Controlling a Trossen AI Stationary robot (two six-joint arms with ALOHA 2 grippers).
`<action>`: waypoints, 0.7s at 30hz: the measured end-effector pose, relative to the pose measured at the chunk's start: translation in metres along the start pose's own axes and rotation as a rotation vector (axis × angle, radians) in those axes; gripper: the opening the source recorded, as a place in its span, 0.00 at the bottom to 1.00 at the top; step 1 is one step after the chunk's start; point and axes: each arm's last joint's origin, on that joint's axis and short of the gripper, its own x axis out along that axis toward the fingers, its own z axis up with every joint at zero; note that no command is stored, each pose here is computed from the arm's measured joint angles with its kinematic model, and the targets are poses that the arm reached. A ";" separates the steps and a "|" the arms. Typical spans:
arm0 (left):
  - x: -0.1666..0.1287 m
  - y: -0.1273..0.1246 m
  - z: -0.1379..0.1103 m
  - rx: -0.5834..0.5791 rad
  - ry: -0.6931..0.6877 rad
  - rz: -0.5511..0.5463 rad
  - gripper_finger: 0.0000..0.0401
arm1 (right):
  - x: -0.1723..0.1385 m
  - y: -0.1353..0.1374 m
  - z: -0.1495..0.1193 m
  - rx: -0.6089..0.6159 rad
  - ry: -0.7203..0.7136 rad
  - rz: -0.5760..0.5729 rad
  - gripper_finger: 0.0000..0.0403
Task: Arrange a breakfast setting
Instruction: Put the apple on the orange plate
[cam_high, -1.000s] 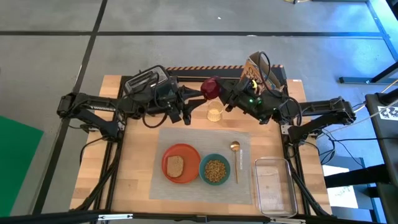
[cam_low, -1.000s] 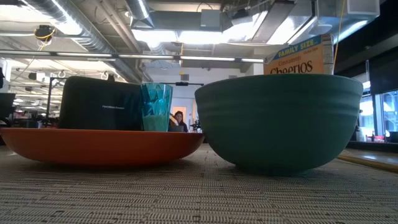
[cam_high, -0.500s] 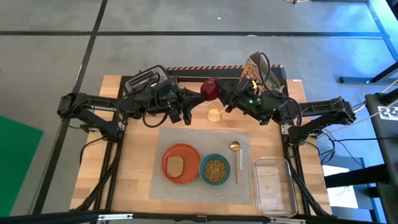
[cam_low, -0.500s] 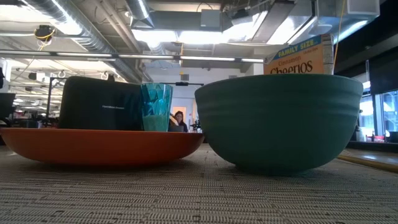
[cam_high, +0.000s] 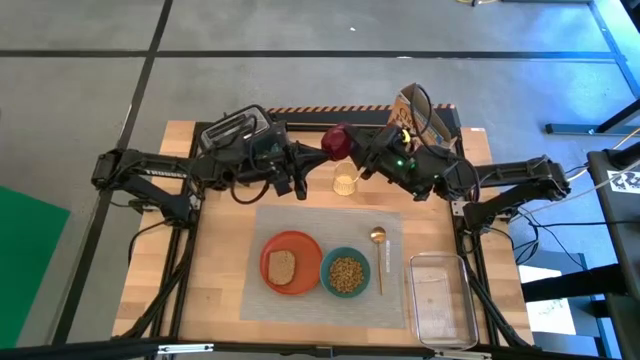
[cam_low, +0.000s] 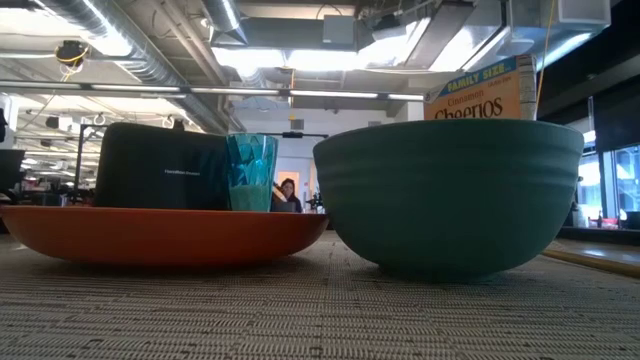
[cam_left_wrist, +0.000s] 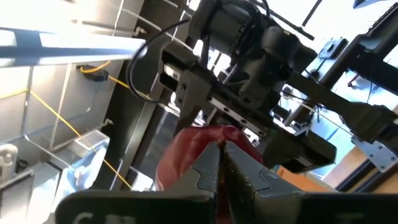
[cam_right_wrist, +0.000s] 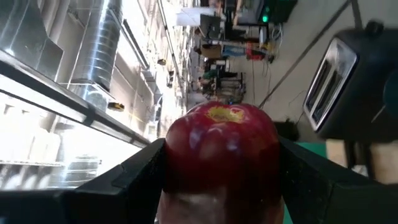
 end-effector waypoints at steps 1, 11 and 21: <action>0.000 -0.001 0.000 -0.005 0.010 0.001 0.02 | -0.001 0.001 0.001 -0.032 -0.005 0.002 0.63; -0.002 -0.003 0.007 -0.139 0.083 0.042 0.02 | -0.005 0.005 0.004 -0.298 -0.011 0.007 0.76; -0.012 0.002 0.023 -0.164 0.126 0.099 0.02 | -0.016 0.021 0.014 -0.320 -0.007 0.060 0.91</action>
